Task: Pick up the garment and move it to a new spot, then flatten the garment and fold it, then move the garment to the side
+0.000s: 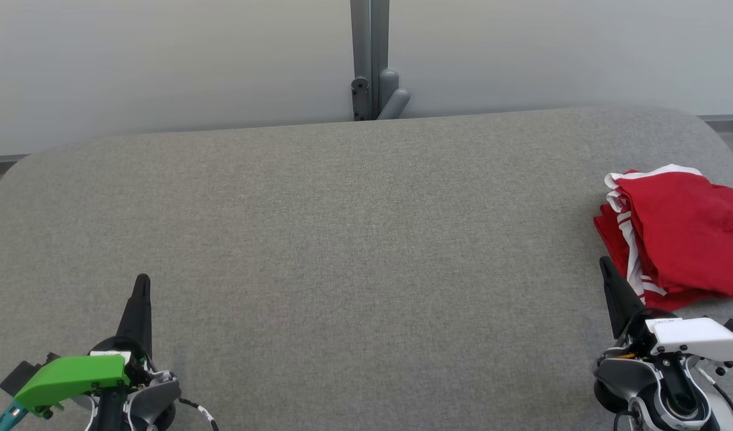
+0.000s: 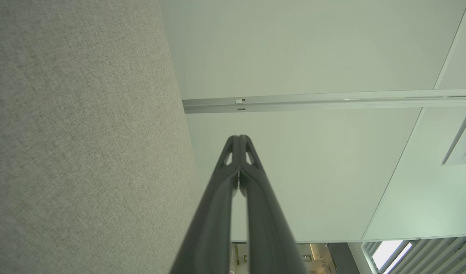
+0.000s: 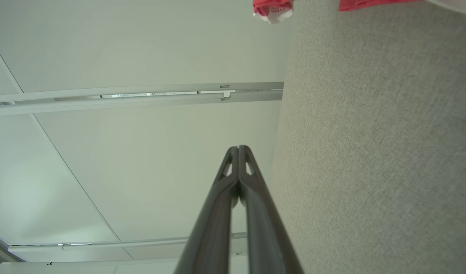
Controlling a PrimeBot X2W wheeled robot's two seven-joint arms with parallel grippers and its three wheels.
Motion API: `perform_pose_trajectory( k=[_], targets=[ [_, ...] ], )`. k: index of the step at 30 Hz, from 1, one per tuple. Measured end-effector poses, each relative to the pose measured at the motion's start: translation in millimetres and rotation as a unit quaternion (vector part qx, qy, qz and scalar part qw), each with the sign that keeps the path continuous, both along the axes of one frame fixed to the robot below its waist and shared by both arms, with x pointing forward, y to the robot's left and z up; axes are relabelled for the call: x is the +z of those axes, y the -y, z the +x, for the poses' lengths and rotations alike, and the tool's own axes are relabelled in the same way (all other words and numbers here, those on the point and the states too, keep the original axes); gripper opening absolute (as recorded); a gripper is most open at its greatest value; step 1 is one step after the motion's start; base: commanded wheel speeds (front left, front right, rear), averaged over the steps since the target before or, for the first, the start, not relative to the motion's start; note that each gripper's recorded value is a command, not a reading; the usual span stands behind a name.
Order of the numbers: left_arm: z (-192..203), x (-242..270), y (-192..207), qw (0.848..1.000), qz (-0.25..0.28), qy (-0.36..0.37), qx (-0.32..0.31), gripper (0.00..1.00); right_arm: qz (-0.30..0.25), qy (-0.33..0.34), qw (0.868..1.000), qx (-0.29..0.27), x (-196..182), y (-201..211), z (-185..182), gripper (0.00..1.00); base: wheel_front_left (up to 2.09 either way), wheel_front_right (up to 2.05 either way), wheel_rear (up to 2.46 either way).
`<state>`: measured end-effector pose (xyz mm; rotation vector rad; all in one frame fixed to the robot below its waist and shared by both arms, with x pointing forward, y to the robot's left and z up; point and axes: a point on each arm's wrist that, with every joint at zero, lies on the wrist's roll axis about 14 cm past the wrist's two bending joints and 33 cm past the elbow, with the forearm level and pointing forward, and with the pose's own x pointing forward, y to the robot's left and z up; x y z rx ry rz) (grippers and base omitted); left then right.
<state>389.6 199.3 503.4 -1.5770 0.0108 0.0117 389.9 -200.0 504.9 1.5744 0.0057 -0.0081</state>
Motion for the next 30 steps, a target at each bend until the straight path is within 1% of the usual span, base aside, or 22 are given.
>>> perform_pose_trajectory(
  k=[30],
  targets=[
    [0.0,0.0,0.0,1.000,-0.001,0.000,0.000,0.00,0.000,0.000,1.000,0.000,0.0,-0.1,0.0,0.00,0.00,0.00,0.00]
  ],
)
